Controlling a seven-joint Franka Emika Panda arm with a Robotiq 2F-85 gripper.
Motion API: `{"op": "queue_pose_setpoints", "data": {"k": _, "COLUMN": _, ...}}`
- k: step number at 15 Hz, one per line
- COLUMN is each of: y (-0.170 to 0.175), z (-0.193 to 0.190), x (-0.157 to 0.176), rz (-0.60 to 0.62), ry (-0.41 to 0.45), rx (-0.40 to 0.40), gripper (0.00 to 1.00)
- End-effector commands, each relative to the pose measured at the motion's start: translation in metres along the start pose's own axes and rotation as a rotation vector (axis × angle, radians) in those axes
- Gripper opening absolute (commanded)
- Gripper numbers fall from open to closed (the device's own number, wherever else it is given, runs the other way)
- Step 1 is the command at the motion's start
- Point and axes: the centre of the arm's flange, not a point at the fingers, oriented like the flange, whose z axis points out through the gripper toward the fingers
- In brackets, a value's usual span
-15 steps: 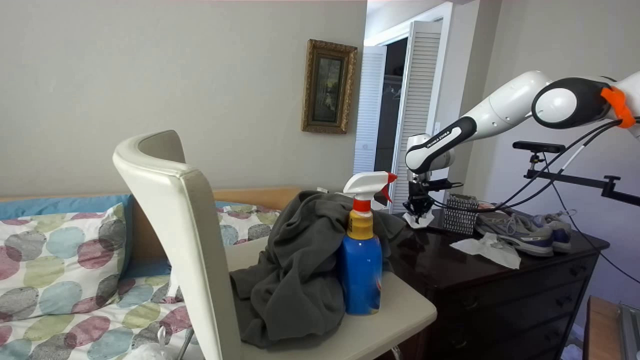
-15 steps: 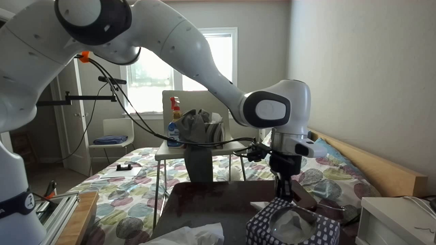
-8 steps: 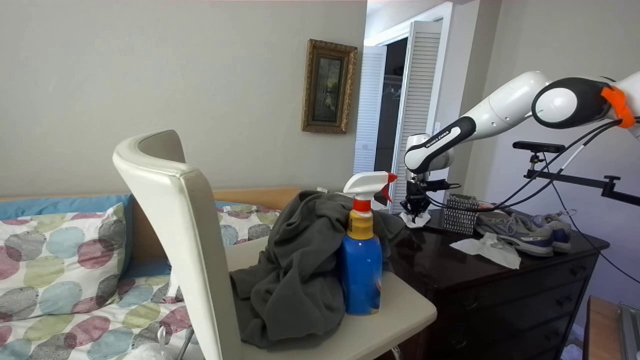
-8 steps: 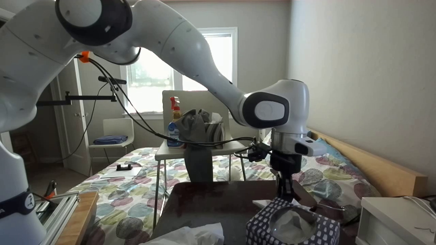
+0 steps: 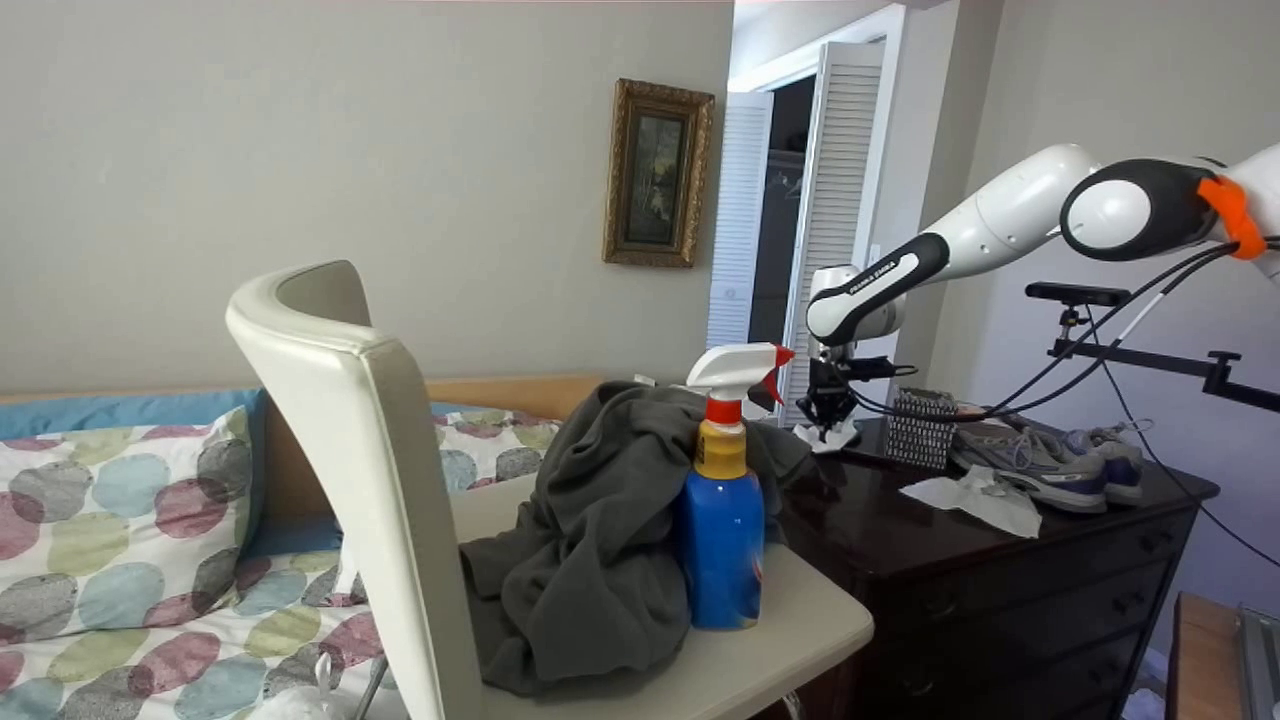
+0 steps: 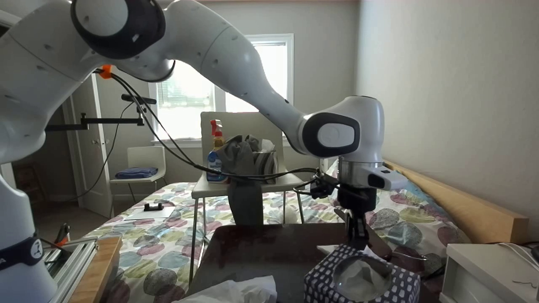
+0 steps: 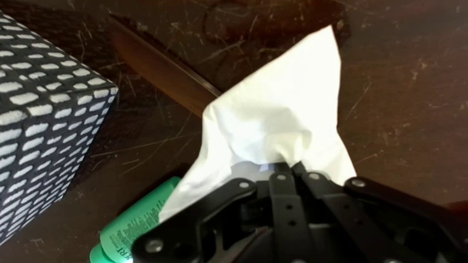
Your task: Use the tissue to wipe the coat hanger
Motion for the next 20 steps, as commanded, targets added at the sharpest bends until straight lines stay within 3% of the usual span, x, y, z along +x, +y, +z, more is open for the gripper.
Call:
{"op": "queue_pose_setpoints", "data": {"k": 1, "y": -0.011, "z": -0.001, "x": 0.016, "rz": 0.011, "ry": 0.011, "rx": 0.029, "gripper": 0.01}}
{"op": "queue_pose_setpoints", "data": {"k": 20, "y": -0.067, "z": -0.006, "x": 0.07, "rz": -0.046, "ry": 0.043, "rx": 0.042, "gripper": 0.01}}
